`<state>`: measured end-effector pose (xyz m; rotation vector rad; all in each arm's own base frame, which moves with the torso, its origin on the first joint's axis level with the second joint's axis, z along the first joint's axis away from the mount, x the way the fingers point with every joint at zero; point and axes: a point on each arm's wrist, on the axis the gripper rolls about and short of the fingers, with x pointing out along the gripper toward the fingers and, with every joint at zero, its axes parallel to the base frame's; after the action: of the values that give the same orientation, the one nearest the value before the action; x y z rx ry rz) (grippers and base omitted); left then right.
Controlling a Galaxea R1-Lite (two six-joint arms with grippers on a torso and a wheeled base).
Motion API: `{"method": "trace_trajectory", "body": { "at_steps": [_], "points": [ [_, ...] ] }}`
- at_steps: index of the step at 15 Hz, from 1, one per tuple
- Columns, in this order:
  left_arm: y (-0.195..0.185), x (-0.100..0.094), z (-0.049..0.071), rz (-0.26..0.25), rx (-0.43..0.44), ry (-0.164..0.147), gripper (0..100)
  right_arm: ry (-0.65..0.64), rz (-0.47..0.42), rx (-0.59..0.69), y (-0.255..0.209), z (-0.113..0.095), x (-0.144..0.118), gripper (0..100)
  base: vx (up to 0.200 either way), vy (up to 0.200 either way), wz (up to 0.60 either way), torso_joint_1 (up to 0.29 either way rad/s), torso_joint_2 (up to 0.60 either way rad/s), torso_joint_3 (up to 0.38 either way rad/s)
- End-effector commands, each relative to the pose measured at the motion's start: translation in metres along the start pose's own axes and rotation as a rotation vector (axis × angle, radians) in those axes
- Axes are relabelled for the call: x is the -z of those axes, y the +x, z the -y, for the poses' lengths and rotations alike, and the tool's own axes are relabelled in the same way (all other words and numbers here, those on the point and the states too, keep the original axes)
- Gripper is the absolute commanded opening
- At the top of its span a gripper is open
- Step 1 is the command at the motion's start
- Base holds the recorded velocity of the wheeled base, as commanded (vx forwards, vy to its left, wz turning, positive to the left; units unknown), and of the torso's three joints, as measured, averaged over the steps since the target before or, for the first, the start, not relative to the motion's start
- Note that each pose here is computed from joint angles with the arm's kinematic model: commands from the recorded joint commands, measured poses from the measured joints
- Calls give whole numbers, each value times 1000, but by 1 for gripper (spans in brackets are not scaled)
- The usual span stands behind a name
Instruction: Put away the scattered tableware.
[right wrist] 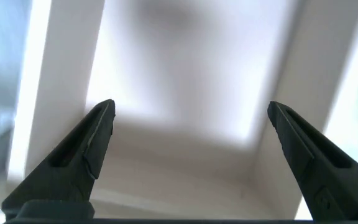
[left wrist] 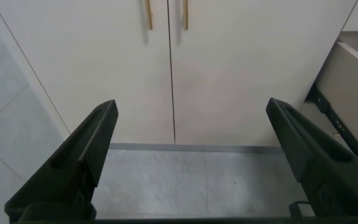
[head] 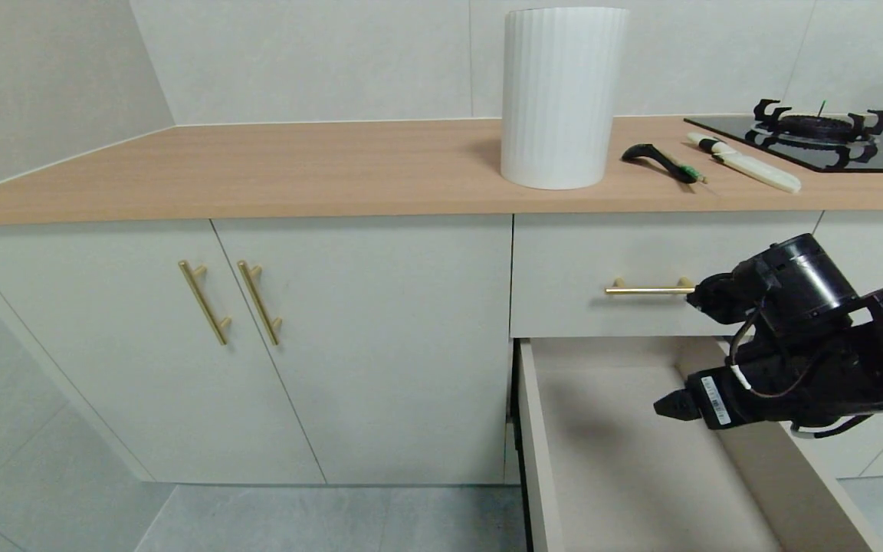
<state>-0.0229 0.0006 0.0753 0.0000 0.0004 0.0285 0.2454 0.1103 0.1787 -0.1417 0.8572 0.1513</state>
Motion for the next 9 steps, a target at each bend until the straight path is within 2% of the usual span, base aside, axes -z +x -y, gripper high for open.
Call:
{"method": "trace_trajectory", "body": {
  "at_steps": [1, 7, 9],
  "points": [
    [0, 0, 0, -1, -1, 0, 100, 26, 38, 11, -5, 7, -3, 100, 0, 0, 0, 0, 0, 0],
    [0, 0, 0, -1, -1, 0, 100, 31, 61, 12, -7, 8, -4, 100, 0, 0, 0, 0, 0, 0],
    [0, 0, 0, -1, -1, 0, 100, 34, 74, 12, -7, 7, -5, 100, 0, 0, 0, 54, -251, -190]
  ]
}}
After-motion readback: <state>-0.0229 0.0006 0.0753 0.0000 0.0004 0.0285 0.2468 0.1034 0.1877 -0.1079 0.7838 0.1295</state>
